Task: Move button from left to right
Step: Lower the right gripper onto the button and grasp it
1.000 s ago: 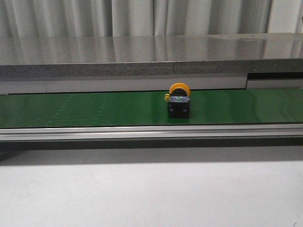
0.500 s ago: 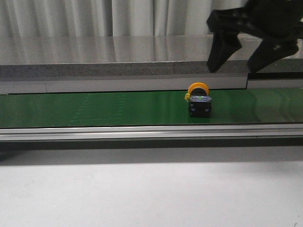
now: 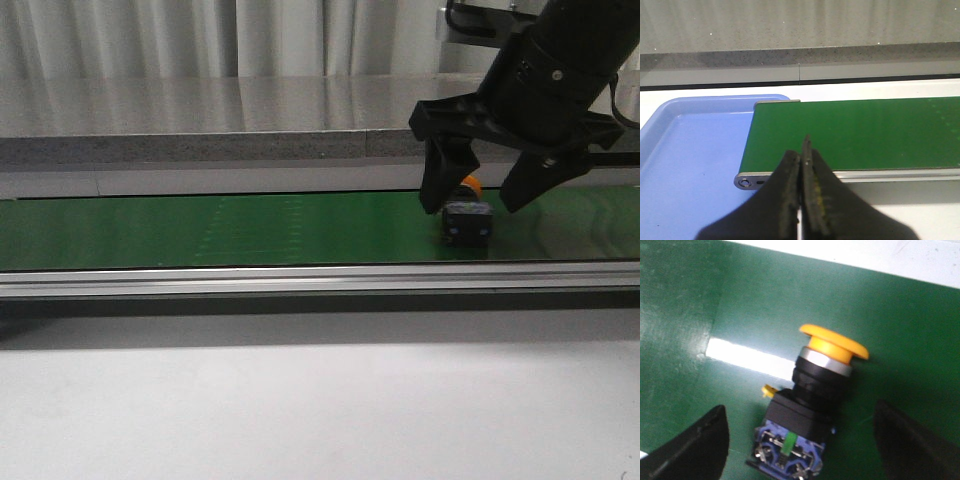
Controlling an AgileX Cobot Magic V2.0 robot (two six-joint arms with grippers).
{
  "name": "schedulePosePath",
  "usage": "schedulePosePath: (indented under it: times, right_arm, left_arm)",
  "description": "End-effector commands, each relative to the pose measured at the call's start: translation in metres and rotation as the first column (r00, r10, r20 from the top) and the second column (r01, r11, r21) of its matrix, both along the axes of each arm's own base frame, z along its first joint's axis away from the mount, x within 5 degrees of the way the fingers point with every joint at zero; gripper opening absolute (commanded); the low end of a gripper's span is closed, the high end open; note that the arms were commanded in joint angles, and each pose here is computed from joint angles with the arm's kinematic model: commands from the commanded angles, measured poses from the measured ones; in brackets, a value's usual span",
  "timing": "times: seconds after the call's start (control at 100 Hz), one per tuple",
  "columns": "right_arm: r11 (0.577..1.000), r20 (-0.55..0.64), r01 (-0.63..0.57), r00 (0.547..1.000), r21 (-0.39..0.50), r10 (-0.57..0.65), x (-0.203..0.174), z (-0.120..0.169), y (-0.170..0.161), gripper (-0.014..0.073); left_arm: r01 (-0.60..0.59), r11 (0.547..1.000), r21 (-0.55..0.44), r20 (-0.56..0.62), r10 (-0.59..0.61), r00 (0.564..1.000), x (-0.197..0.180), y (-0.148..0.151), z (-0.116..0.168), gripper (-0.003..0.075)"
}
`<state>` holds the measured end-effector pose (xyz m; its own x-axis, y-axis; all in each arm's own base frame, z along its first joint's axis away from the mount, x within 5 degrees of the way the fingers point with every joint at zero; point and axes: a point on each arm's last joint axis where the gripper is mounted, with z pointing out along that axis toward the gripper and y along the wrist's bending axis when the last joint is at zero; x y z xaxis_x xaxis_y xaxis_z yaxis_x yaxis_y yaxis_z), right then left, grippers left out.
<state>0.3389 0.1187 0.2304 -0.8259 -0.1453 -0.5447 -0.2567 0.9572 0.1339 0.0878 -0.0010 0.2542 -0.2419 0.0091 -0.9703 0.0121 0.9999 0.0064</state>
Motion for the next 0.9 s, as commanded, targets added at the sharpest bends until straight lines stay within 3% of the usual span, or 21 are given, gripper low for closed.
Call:
schedulePosePath:
  times: [0.0, 0.11, 0.23, 0.3, 0.62, 0.89]
  right_arm:
    - [1.000, 0.101, -0.001, 0.995, 0.031, -0.002, 0.004, 0.026, 0.001, 0.0588]
    - [1.000, 0.079, -0.002, 0.997, 0.024, 0.000, 0.004, 0.021, 0.001, 0.0503]
    - [1.000, 0.046, -0.006, 0.999, 0.016, 0.006, 0.002, 0.018, 0.001, 0.0304]
    - [1.000, 0.040, -0.007, 0.999, 0.015, 0.007, 0.002, 0.018, 0.001, 0.0241]
    - [1.000, 0.041, -0.003, 0.999, 0.012, 0.003, 0.000, 0.022, -0.003, 0.0237]
    - [0.998, 0.109, 0.045, 0.993, -0.036, -0.041, 0.005, 0.066, -0.035, 0.0237]
  left_arm:
    - [-0.016, 1.000, -0.006, 0.097, 0.016, 0.995, 0.002, 0.001, 0.016, -0.0020]
    - [-0.016, 1.000, -0.006, 0.097, 0.016, 0.995, 0.002, 0.001, 0.016, -0.0020]
    - [-0.016, 1.000, -0.006, 0.097, 0.016, 0.995, 0.002, 0.001, 0.016, -0.0020]
    - [-0.016, 1.000, -0.006, 0.097, 0.016, 0.995, 0.002, 0.001, 0.016, -0.0020]
    - [-0.016, 1.000, -0.006, 0.097, 0.016, 0.995, 0.002, 0.001, 0.016, -0.0020]
    - [-0.016, 1.000, -0.006, 0.097, 0.016, 0.995, 0.002, 0.001, 0.016, -0.0020]
